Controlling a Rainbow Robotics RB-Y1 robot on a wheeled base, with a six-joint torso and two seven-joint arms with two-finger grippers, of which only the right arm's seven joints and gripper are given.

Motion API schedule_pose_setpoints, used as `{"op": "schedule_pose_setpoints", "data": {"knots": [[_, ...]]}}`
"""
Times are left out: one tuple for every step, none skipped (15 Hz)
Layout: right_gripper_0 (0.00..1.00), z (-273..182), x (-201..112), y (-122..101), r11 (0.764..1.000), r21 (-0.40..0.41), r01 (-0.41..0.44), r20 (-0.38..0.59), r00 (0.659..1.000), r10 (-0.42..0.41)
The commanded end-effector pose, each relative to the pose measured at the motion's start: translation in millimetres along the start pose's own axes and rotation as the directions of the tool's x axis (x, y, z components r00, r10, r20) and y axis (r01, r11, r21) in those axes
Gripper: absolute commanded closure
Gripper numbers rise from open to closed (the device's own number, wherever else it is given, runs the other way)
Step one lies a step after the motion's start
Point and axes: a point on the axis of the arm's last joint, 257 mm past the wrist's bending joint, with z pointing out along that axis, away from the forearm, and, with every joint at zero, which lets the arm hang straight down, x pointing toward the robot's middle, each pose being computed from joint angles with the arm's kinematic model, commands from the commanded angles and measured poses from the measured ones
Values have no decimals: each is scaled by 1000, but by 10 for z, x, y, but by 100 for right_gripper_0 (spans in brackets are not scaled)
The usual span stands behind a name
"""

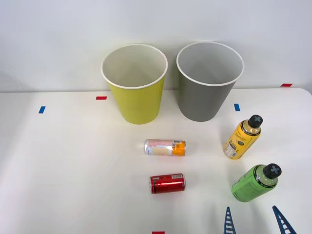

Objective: Put cans in the gray bin, plastic bottles in the light green bin

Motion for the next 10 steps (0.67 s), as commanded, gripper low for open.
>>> {"op": "schedule_pose_setpoints", "data": {"knots": [[0, 0, 0, 0, 1000, 0, 0, 0, 1000, 0], [0, 0, 0, 0, 1000, 0, 0, 0, 1000, 0], [0, 0, 0, 0, 1000, 0, 0, 0, 1000, 0], [0, 0, 0, 0, 1000, 0, 0, 0, 1000, 0], [0, 0, 0, 0, 1000, 0, 0, 0, 1000, 0], [0, 0, 0, 0, 1000, 0, 0, 0, 1000, 0], [0, -35, 157, 10, 1000, -1, -4, -36, 999, 4], [0, -28, 147, 0, 1000, 2, -8, -26, 1000, 8], [0, -41, 100, -24, 1000, 11, -13, -10, 1000, 13], [0, -47, 65, -71, 999, 26, -23, 4, 1000, 23]]}}
